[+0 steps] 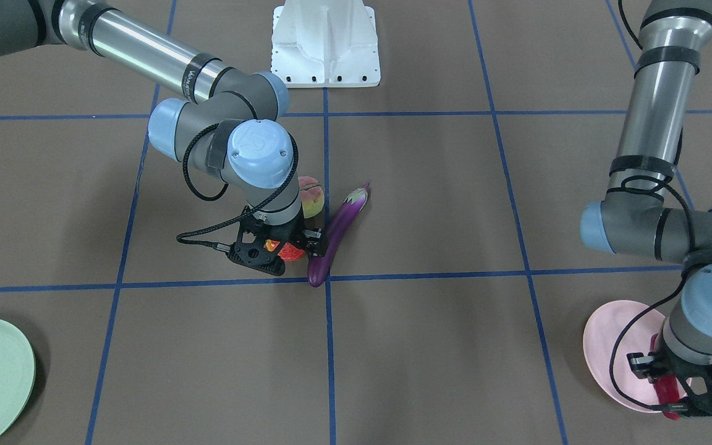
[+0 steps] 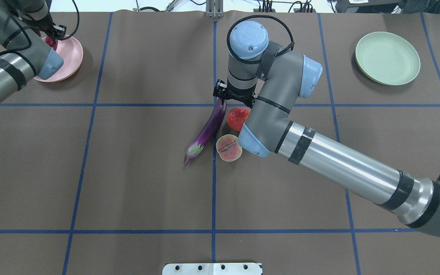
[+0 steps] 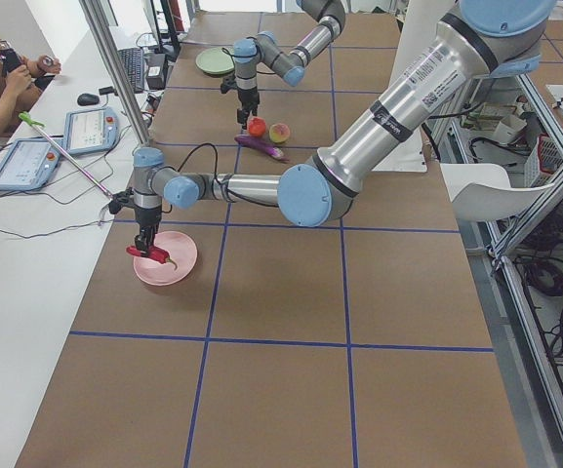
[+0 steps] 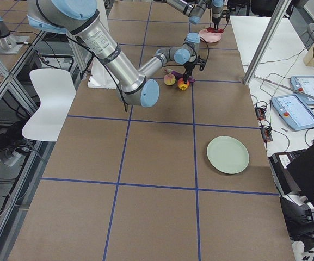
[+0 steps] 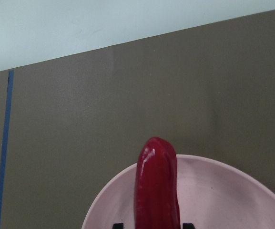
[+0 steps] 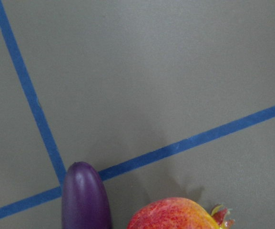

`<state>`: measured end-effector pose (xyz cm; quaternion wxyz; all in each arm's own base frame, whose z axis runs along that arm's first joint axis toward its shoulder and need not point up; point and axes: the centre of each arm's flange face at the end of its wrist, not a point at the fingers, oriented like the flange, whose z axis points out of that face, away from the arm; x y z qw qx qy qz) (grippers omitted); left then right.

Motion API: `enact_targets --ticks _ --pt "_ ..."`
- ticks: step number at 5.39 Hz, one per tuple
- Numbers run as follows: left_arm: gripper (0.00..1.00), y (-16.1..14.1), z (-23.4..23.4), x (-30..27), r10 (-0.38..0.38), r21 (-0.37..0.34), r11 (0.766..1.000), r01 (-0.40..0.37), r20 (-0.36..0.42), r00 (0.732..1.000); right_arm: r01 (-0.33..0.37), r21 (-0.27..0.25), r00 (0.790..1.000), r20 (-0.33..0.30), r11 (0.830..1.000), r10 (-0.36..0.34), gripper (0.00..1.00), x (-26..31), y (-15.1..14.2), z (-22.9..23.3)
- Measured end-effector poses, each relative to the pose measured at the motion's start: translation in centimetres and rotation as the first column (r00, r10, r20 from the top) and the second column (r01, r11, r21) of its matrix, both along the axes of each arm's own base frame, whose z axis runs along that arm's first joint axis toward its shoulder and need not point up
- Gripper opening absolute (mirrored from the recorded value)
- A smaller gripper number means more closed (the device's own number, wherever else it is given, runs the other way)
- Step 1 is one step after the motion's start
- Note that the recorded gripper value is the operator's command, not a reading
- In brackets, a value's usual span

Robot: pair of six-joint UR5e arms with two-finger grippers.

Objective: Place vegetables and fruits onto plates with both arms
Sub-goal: 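Release the chili on the pink plate while the right gripper grasps the pomegranate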

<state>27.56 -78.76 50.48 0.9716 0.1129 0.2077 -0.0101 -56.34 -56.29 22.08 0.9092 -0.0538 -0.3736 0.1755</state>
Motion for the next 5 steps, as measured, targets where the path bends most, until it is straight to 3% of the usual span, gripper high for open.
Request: enact_targets --ticks 3,4,5 --pt "1.00 0.0 -0.1 0.1 0.004 0.007 1.000 -0.004 0.000 1.000 0.015 -0.026 0.999 -0.041 1.000 -0.016 0.96 -0.6 0.6 0.6" --pt "1.00 0.0 -0.2 0.1 0.004 0.009 1.000 -0.004 -0.001 1.000 0.018 -0.030 0.998 -0.052 0.999 -0.019 0.23 -0.9 0.9 0.8" --pt "1.00 0.0 -0.3 0.1 0.005 0.010 1.000 -0.005 -0.003 1.000 0.018 -0.028 0.998 -0.062 0.999 -0.019 0.00 -1.2 1.2 1.3"
